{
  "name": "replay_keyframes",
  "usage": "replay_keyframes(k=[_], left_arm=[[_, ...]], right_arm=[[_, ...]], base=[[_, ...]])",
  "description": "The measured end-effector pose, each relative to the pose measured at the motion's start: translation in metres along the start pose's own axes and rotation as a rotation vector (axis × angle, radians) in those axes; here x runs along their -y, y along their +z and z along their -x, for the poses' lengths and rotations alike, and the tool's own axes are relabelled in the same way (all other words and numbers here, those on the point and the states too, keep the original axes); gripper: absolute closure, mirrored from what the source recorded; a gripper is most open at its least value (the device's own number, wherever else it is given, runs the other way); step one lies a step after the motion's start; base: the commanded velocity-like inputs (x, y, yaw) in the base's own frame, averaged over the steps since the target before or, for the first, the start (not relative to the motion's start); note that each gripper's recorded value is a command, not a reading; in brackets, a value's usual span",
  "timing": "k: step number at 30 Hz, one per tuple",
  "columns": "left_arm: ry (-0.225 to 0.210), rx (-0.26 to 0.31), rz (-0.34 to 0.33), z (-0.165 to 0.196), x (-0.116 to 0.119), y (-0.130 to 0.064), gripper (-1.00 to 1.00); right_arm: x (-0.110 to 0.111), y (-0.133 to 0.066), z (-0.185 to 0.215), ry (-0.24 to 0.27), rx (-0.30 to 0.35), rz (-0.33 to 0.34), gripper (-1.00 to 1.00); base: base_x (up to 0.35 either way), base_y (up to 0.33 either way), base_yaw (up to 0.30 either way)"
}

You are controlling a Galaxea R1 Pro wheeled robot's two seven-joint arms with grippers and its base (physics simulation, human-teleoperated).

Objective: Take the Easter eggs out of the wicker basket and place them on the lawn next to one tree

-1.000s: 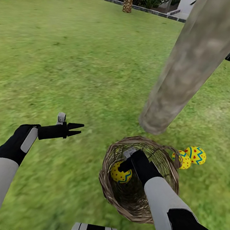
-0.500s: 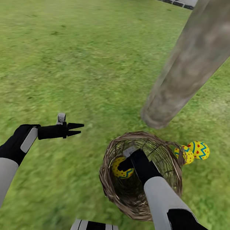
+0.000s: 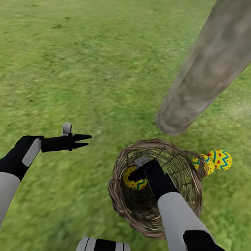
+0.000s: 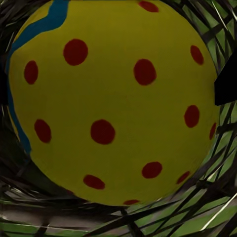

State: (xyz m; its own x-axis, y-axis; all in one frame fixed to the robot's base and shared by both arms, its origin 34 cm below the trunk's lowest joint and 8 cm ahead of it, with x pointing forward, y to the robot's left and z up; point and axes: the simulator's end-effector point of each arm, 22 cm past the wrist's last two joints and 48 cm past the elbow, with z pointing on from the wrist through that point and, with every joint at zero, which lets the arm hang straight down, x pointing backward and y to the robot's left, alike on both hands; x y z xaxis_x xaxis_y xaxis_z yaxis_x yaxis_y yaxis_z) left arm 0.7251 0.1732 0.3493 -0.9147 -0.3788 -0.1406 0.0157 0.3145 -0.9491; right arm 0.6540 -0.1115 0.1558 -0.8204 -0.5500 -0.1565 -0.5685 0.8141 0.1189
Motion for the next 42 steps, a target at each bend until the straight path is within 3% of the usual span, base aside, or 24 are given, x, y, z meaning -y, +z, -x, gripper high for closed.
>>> replay_keyframes(k=[10,19,42], left_arm=[[-0.002,0.0,-0.001,0.0,0.0,0.0,-1.0],[0.03,0.008,-0.012,0.007,0.023,-0.005,-1.0],[0.113,0.032,-0.043,0.022,0.082,-0.019,-1.0]], right_arm=[[0.0,0.0,0.0,0.002,-0.002,0.0,1.0],[-0.006,-0.004,-0.018,-0.028,-0.051,-0.004,1.0],[0.006,-0.056,0.013,-0.053,0.019,-0.065,1.0]], base=[[0.0,0.0,0.0],[0.0,0.0,0.0],[-0.058,0.0,0.0]])
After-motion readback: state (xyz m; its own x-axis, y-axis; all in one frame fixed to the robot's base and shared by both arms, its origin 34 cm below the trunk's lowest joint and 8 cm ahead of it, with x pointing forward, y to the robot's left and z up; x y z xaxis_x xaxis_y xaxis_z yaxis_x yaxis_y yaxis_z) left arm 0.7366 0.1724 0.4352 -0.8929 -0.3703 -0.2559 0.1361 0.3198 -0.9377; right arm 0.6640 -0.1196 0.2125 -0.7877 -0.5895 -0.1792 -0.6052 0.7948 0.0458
